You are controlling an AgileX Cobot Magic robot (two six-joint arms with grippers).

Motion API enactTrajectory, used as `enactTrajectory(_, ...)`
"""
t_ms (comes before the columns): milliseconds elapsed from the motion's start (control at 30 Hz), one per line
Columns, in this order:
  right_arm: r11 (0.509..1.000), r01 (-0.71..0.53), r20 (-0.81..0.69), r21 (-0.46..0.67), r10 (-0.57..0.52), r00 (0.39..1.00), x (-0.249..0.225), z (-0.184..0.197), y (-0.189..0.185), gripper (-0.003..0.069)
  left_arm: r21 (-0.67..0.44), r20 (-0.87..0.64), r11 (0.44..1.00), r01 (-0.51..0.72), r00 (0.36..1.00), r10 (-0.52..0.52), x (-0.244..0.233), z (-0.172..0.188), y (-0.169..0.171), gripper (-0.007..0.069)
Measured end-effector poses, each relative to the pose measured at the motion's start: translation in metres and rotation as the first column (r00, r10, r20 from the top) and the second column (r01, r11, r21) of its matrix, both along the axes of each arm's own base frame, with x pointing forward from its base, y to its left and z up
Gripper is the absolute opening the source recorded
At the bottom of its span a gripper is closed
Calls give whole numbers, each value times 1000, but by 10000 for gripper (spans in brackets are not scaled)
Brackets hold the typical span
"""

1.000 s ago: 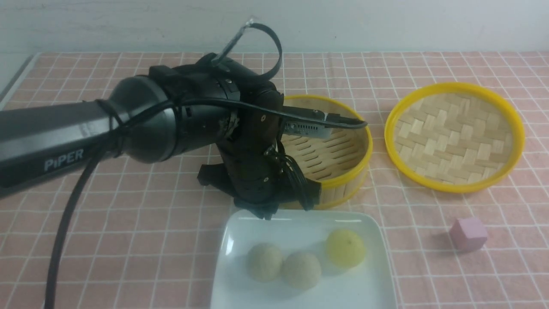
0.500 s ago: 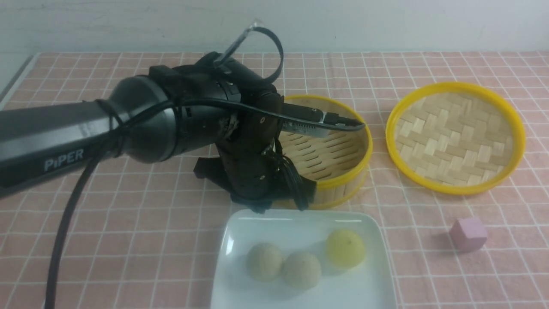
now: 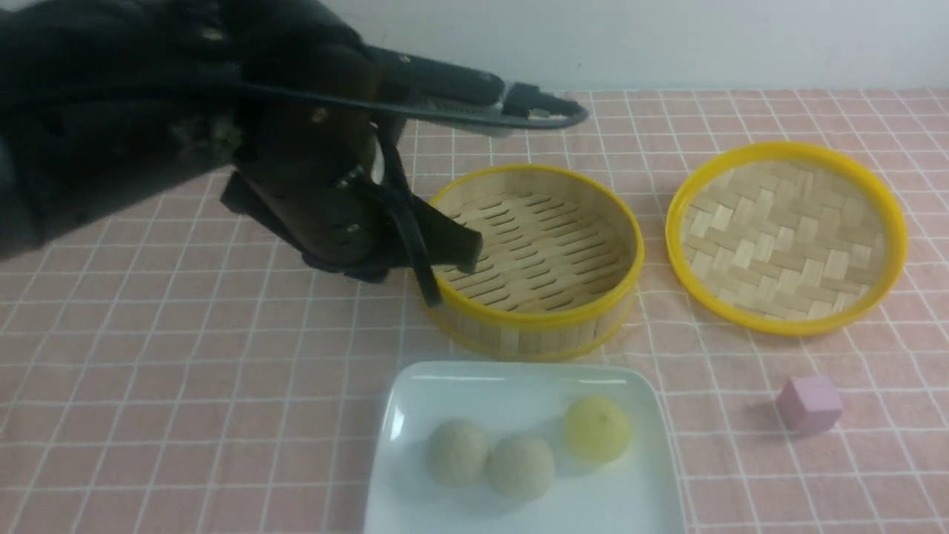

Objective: Put the steamed buns into the plate on the pink tablecloth.

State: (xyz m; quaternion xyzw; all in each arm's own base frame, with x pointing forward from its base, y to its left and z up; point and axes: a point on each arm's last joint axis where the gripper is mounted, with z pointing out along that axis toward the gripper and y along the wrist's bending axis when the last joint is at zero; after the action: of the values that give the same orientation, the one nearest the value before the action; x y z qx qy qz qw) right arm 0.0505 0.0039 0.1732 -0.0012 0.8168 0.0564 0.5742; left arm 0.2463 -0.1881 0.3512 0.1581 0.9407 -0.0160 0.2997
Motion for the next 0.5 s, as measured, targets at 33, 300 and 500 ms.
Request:
enactTrajectory(33,1000,15,9,1,-15,1000,0,0,-1,34,-25,45,1000,-10,999,11,-10,17,11,6)
enactTrajectory(300,1000,28,18,2,-28,999,1,0,-1,46,-125,209,991,-53,975,78,-73,73,76,6)
enactTrajectory(500,1000,28,19,2,-28,999,1,0,-1,52,-161,186,985,-62,978,92,-118,57,114,6)
